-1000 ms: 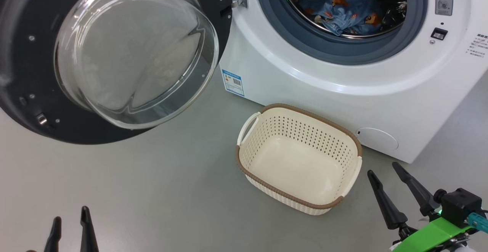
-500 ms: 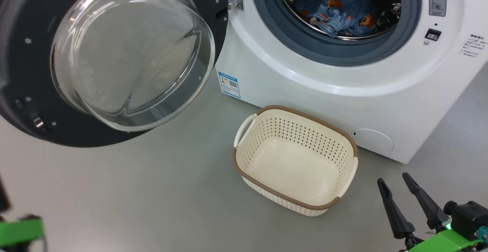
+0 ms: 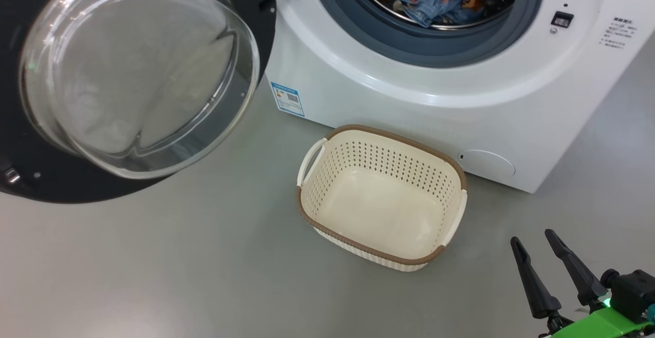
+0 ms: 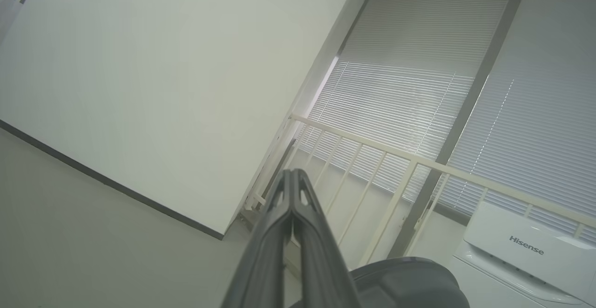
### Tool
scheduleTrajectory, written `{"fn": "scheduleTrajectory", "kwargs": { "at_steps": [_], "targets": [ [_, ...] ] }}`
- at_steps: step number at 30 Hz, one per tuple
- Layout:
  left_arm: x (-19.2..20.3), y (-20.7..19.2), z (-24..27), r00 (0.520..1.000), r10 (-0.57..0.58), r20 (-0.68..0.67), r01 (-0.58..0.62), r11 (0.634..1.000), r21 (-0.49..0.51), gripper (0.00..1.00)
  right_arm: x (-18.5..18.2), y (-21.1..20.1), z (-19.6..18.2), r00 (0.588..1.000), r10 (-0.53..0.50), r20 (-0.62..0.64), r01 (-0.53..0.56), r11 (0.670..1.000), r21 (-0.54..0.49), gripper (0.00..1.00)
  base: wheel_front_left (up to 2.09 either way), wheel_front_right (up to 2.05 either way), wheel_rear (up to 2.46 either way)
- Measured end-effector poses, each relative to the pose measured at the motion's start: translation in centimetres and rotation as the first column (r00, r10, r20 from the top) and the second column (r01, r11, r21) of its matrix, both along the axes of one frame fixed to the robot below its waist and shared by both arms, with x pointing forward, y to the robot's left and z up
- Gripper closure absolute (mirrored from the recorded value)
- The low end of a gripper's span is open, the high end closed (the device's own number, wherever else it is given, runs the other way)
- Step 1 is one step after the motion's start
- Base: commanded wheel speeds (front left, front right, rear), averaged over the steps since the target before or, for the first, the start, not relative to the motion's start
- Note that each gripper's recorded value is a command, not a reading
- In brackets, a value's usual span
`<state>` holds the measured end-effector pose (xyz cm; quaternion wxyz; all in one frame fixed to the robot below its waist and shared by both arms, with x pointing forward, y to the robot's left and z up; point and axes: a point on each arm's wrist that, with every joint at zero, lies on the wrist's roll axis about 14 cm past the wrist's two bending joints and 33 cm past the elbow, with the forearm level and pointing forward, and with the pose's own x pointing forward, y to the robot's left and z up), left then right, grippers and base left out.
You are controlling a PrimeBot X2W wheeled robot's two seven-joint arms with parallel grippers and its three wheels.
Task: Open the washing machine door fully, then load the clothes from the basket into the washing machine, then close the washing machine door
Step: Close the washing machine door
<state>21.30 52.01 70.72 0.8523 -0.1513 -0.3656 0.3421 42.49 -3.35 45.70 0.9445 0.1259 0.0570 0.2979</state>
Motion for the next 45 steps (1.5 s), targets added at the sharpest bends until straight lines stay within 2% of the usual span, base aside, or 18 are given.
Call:
{"fn": "scheduleTrajectory", "kwargs": {
  "at_steps": [3, 7, 10, 16, 23, 28, 39, 45],
  "targets": [
    [1.7, 1.9, -1.5, 0.999, -0.047, 0.005, 0.048, 0.99, -0.136, 1.0, 0.1, -0.4, -0.4, 1.0, -0.009, -0.006, 0.009, 1.0, -0.004, 0.0, 0.0, 0.0, 0.0],
    [4.3, 3.4, -3.6, 0.988, -0.151, -0.017, 0.138, 0.939, -0.317, 1.0, 0.6, -0.9, -0.5, 1.0, -0.026, -0.006, 0.026, 1.0, -0.001, 0.0, 0.0, 0.0, 0.0],
    [5.9, 3.8, -4.9, 0.975, -0.216, -0.048, 0.179, 0.896, -0.407, 1.0, 0.7, -1.4, -1.1, 0.999, -0.035, -0.019, 0.035, 0.999, -0.006, 0.0, 0.0, 0.0, 0.0],
    [8.9, 3.4, -7.2, 0.931, -0.341, -0.133, 0.227, 0.822, -0.522, 1.0, 0.9, -2.1, -1.9, 0.998, -0.046, -0.034, 0.046, 0.999, -0.016, 0.0, 0.0, 0.0, 0.0],
    [11.9, 2.4, -8.8, 0.885, -0.431, -0.179, 0.257, 0.771, -0.583, 1.0, 1.7, -2.6, -2.7, 0.998, -0.047, -0.036, 0.046, 0.998, -0.031, 0.0, 0.0, 0.0, 0.0],
    [12.9, 2.2, -10.7, 0.869, -0.455, -0.194, 0.244, 0.736, -0.631, 1.0, 2.4, -2.7, -3.3, 0.998, -0.044, -0.034, 0.043, 0.998, -0.041, 0.0, 0.0, 0.0, 0.0],
    [13.8, 2.2, -11.3, 0.856, -0.47, -0.214, 0.238, 0.727, -0.644, 1.0, 2.8, -3.0, -3.8, 0.998, -0.05, -0.04, 0.048, 0.998, -0.042, 0.0, 0.0, 0.0, 0.0],
    [13.8, 1.8, -11.4, 0.838, -0.499, -0.222, 0.249, 0.711, -0.658, 1.0, 2.8, -2.8, -3.6, 0.998, -0.047, -0.034, 0.046, 0.998, -0.042, 0.0, 0.0, 0.0, 0.0]
  ]
}}
